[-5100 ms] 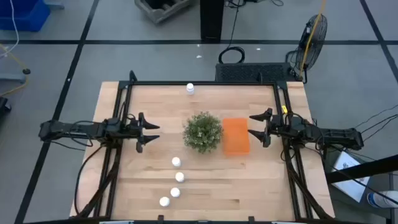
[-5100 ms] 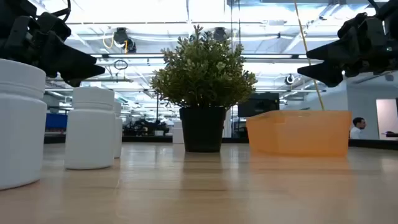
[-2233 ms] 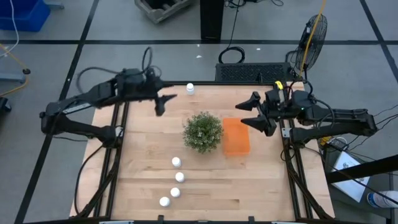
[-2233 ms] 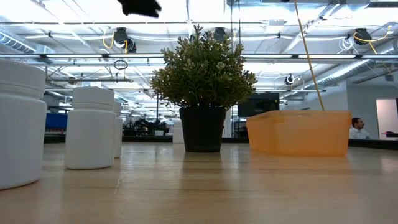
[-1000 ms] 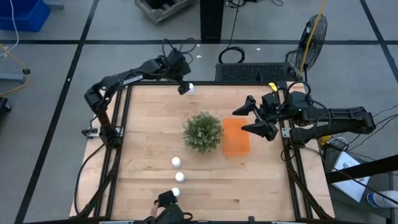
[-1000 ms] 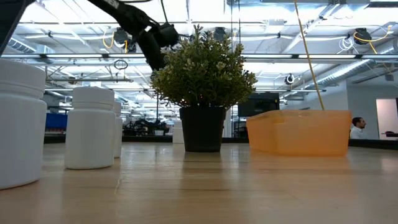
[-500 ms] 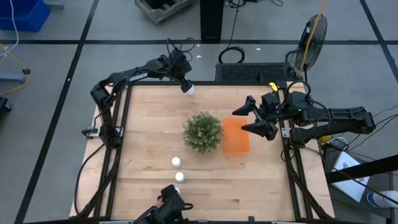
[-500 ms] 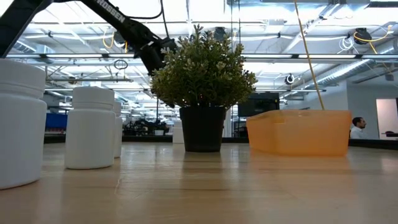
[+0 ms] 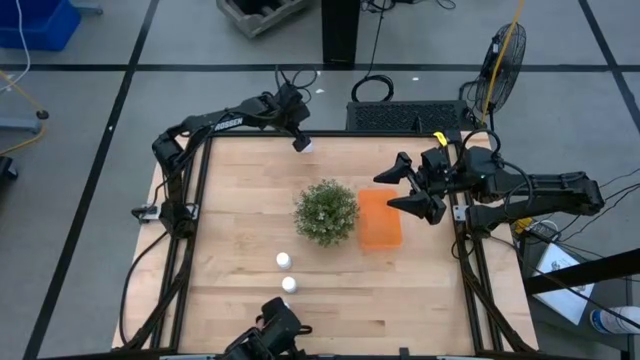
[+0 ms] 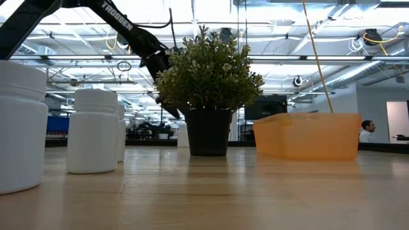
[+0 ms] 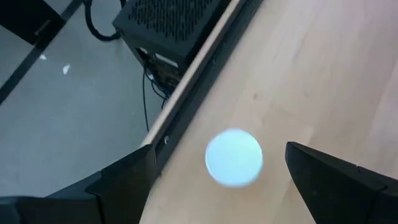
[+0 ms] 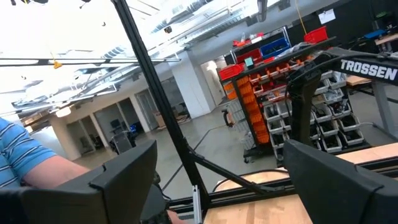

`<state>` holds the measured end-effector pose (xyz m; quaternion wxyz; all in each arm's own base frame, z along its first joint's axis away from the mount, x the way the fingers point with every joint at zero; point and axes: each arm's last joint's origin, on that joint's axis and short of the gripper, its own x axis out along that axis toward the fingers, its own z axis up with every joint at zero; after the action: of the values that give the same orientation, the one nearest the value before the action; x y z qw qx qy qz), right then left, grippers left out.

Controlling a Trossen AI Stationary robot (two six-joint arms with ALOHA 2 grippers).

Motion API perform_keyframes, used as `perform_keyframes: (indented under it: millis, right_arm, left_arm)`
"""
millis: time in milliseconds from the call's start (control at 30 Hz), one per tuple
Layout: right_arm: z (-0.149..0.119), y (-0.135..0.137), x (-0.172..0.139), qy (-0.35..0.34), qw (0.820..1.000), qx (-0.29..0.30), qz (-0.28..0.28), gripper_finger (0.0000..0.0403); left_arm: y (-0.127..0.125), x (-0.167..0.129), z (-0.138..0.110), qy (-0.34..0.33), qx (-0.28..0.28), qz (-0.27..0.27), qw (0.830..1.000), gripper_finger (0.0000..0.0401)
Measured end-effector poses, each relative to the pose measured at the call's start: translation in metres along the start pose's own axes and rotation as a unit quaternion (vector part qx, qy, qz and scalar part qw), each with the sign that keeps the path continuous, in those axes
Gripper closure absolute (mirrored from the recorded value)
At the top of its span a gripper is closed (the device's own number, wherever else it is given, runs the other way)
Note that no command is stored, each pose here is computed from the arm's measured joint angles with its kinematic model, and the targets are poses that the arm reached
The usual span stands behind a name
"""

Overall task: Pick and place pill bottles into a basket
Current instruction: Put the white medicine bottle into the orange bin

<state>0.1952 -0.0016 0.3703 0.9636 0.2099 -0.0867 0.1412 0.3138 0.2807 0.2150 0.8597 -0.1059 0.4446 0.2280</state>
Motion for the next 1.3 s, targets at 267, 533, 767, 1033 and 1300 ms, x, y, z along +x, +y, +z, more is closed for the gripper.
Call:
perform_keyframes:
  millis: [267,533,767,1033,1300]
  right_arm:
    - [0.0,0.0,0.0,0.0,1.0,0.003,0.001,0.0064]
    - [0.0,0.0,0.0,0.001,1.0,0.006,0.001,0.0064]
    - [0.0,0.0,0.0,0.001,1.0,0.006,0.001,0.0064]
    - [0.0,0.0,0.0,0.001,1.0,-0.005,0.001,0.0064]
    - [0.0,0.0,0.0,0.001,1.0,-0.006,0.001,0.0064]
  left_arm:
    - [0.001,0.014,-0.004,0.01,-0.003,-0.003,1.0,0.0036]
    - [0.005,0.02,-0.003,-0.001,0.001,0.021,1.0,0.0036]
    - [0.007,0.02,-0.003,-0.005,-0.008,0.02,1.0,0.0036]
    - [-0.002,0.021,-0.005,0.013,0.001,0.013,1.0,0.0036]
    - [-0.003,0.021,-0.005,0.018,0.006,0.017,1.0,0.0036]
